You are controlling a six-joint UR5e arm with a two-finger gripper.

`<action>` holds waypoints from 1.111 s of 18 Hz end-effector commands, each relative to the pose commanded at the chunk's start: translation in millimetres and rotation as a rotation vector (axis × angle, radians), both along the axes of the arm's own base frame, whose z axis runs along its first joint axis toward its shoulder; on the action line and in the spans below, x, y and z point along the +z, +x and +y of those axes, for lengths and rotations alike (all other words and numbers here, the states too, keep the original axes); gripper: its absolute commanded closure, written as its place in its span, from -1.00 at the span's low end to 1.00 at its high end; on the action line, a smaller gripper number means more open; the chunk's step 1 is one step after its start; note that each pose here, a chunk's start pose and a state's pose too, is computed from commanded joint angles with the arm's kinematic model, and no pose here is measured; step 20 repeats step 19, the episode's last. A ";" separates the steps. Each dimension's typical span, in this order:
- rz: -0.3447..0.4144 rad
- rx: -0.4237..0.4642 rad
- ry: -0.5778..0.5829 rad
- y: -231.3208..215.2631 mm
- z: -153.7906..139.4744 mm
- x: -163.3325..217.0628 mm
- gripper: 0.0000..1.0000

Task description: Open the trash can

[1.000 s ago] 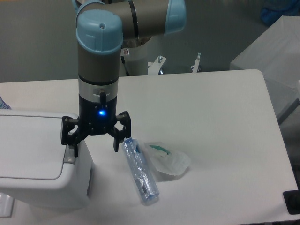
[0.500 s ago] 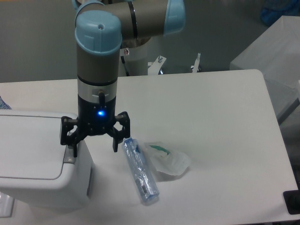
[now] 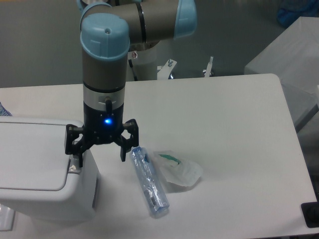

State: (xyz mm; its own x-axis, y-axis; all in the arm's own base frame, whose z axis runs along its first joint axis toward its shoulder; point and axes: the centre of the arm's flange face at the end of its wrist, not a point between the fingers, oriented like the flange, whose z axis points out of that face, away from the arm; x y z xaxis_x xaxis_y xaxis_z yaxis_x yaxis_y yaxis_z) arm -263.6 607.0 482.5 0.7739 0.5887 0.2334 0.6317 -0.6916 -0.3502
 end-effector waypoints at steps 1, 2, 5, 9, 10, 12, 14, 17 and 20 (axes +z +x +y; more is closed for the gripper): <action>0.000 0.000 0.000 0.0 0.0 0.0 -1.00; 0.000 0.000 0.000 0.0 0.0 0.0 -1.00; 0.003 -0.001 0.004 -0.2 0.3 1.8 -1.00; 0.093 -0.053 0.077 -5.1 6.3 47.2 -1.00; 0.132 -0.089 0.081 -8.1 5.5 57.1 -1.00; 0.226 -0.150 0.037 -18.6 -3.5 64.1 -1.00; 0.307 -0.192 -0.032 -36.1 -17.7 64.5 -1.00; 0.350 -0.269 -0.122 -59.5 -36.4 61.0 -1.00; 0.351 -0.265 -0.157 -80.8 -56.4 63.2 -1.00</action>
